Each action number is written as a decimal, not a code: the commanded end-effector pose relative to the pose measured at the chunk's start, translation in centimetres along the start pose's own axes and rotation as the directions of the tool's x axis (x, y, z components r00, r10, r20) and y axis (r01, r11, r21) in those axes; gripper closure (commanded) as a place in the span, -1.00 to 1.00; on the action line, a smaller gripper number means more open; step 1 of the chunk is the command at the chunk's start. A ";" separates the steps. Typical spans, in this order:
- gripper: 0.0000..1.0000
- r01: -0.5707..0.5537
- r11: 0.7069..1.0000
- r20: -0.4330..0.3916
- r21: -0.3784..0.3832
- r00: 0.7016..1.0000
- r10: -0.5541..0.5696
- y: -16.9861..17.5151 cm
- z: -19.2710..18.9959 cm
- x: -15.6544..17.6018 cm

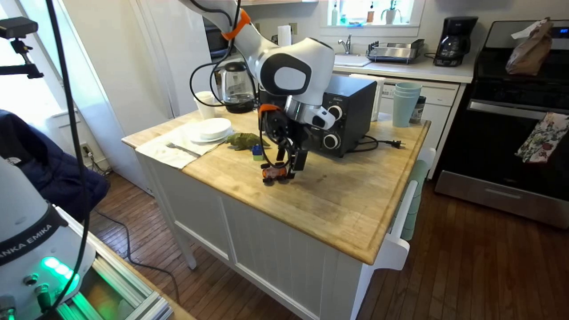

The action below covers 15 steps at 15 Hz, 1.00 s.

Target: Set the toy car upright

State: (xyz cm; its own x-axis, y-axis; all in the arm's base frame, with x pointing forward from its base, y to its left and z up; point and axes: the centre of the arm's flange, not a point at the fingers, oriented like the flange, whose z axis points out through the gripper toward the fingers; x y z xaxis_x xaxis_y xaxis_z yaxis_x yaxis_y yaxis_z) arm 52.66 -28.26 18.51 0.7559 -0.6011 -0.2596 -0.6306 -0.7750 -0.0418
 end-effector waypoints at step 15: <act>-0.79 0.024 0.997 0.093 -0.073 0.996 -0.017 -0.9 -0.5 3.2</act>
State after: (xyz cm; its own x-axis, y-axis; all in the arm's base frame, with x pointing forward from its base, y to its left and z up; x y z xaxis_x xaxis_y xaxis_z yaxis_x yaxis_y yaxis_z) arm 54.97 -28.94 18.26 0.7600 -0.5624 -0.3256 -0.5964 -0.8027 -0.0056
